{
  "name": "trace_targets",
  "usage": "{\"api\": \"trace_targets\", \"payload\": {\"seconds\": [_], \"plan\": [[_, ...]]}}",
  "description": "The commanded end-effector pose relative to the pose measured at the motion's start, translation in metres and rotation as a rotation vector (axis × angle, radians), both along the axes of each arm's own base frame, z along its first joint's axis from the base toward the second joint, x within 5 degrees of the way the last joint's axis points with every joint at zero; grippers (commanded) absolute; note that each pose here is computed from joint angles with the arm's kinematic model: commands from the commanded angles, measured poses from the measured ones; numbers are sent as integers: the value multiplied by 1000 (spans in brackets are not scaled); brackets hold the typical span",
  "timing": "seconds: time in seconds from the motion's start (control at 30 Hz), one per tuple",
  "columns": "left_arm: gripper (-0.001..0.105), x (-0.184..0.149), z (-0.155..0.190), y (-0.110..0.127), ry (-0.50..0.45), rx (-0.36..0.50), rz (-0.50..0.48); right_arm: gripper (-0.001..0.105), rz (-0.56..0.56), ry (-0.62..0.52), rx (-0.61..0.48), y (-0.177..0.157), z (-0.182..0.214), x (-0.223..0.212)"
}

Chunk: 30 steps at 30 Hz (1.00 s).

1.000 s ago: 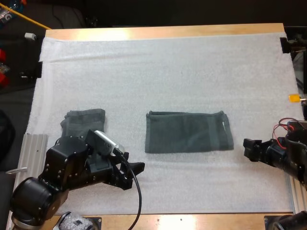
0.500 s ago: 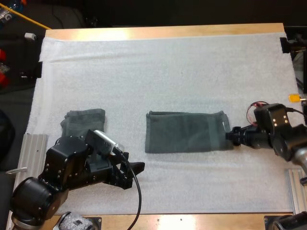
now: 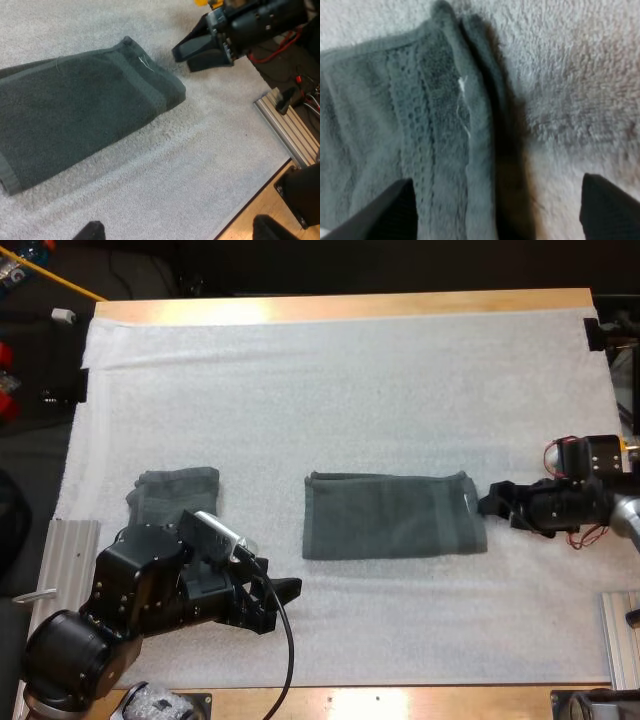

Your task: Pick towel from pile, fold and stack

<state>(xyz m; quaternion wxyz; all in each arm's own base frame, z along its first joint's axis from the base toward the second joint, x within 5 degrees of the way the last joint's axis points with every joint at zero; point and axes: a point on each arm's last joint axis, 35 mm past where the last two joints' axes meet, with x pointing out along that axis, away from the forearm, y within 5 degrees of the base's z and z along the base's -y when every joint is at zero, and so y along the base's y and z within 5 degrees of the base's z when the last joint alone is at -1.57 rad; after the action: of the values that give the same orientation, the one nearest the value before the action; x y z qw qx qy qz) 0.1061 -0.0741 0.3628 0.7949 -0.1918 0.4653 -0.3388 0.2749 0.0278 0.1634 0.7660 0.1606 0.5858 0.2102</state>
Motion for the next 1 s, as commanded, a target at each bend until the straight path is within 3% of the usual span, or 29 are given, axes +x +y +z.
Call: {"api": "trace_targets", "payload": {"seconds": [0.0,0.3,0.83,0.9,0.97], "plan": [[58,-1,3,0,1,-13,-1,65,8,-2,43,1,-3,4],[58,-1,3,0,2,-13,0,65,-76,66,157,5,-33,20],[58,-1,3,0,2,-13,0,65,-58,178,145,39,-47,14],[58,-1,3,0,2,-13,0,62,-49,188,140,39,-48,13],[58,-1,3,0,2,-13,0,51,-47,203,136,38,-48,11]]}}
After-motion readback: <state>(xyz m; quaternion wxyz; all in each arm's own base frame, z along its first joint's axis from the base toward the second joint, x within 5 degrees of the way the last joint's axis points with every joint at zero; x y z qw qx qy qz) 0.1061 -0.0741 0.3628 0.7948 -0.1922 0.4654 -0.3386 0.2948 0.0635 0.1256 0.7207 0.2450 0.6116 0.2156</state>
